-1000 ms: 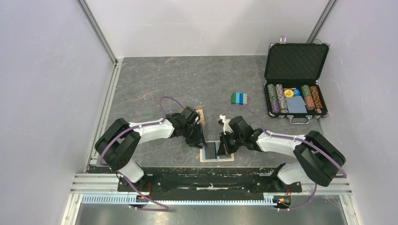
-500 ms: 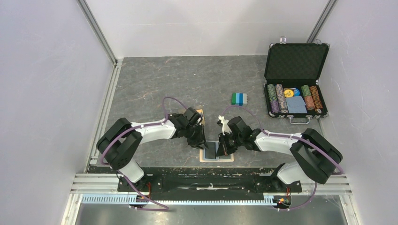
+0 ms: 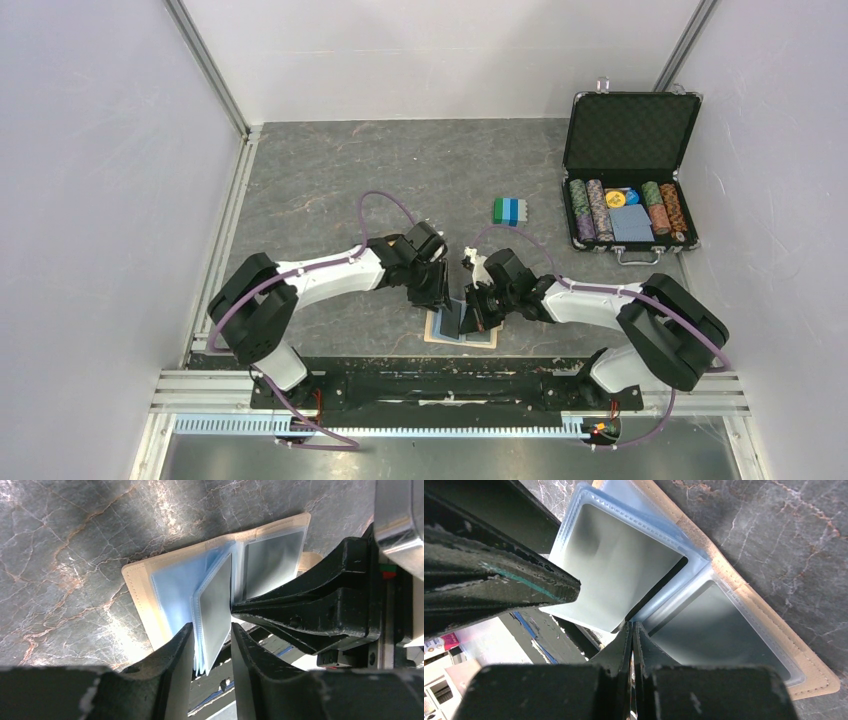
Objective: Put the credit cards into the card holder
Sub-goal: Turn over the card slot in the card holder.
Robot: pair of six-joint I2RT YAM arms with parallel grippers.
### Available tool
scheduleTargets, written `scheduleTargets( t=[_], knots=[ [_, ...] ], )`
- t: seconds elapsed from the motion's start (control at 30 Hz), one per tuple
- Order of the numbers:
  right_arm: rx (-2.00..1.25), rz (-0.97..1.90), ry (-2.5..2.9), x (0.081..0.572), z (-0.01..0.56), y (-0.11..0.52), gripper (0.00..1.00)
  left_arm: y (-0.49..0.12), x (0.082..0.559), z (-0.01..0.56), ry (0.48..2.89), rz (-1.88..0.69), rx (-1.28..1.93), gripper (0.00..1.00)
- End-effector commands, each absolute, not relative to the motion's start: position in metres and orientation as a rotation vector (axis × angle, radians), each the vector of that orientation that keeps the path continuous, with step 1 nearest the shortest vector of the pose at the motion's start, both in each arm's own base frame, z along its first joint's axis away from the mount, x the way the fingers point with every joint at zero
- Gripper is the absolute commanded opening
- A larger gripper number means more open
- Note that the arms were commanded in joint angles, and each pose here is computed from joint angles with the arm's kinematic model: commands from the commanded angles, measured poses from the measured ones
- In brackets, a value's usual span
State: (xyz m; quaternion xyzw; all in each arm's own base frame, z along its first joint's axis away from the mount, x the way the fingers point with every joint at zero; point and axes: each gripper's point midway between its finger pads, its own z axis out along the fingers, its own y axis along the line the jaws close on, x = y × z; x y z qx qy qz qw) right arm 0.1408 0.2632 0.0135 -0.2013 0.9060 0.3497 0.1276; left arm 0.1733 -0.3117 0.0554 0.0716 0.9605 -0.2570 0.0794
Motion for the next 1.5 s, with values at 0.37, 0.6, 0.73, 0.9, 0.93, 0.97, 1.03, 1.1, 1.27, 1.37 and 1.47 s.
scheduleTargets(
  t=[0.37, 0.6, 0.73, 0.9, 0.93, 0.97, 1.03, 1.1, 1.27, 1.37, 1.47],
  knots=[
    [-0.565, 0.946, 2.533, 0.161, 0.048, 0.267, 0.0, -0.337, 0.172, 0.071, 2.819, -0.911, 0.319, 0.08],
    [-0.453, 0.86, 2.452, 0.183, 0.081, 0.247, 0.01, -0.345, 0.171, 0.073, 2.838, -0.946, 0.315, 0.3],
    [-0.395, 0.808, 2.466, 0.19, 0.082, 0.226, 0.01, -0.358, 0.169, 0.08, 2.829, -0.993, 0.35, 0.42],
    [-0.335, 0.783, 2.474, 0.199, 0.08, 0.205, 0.01, -0.385, 0.158, 0.086, 2.815, -1.134, 0.417, 0.43],
    [-0.329, 0.779, 2.474, 0.2, 0.08, 0.202, 0.01, -0.389, 0.156, 0.087, 2.815, -1.152, 0.426, 0.43],
    [-0.324, 0.777, 2.474, 0.202, 0.081, 0.199, 0.01, -0.393, 0.155, 0.088, 2.809, -1.166, 0.435, 0.43],
    [-0.318, 0.77, 2.471, 0.205, 0.082, 0.196, 0.01, -0.396, 0.152, 0.087, 2.81, -1.172, 0.445, 0.43],
    [-0.316, 0.768, 2.471, 0.206, 0.083, 0.195, 0.01, -0.396, 0.153, 0.087, 2.808, -1.165, 0.444, 0.44],
    [-0.339, 0.783, 2.469, 0.209, 0.085, 0.199, 0.02, -0.389, 0.155, 0.087, 2.795, -1.145, 0.428, 0.48],
    [-0.362, 0.787, 2.457, 0.214, 0.09, 0.202, 0.08, -0.386, 0.159, 0.091, 2.763, -1.17, 0.402, 0.5],
    [-0.386, 0.794, 2.449, 0.219, 0.095, 0.207, 0.17, -0.377, 0.169, 0.097, 2.722, -1.212, 0.341, 0.52]
  ],
)
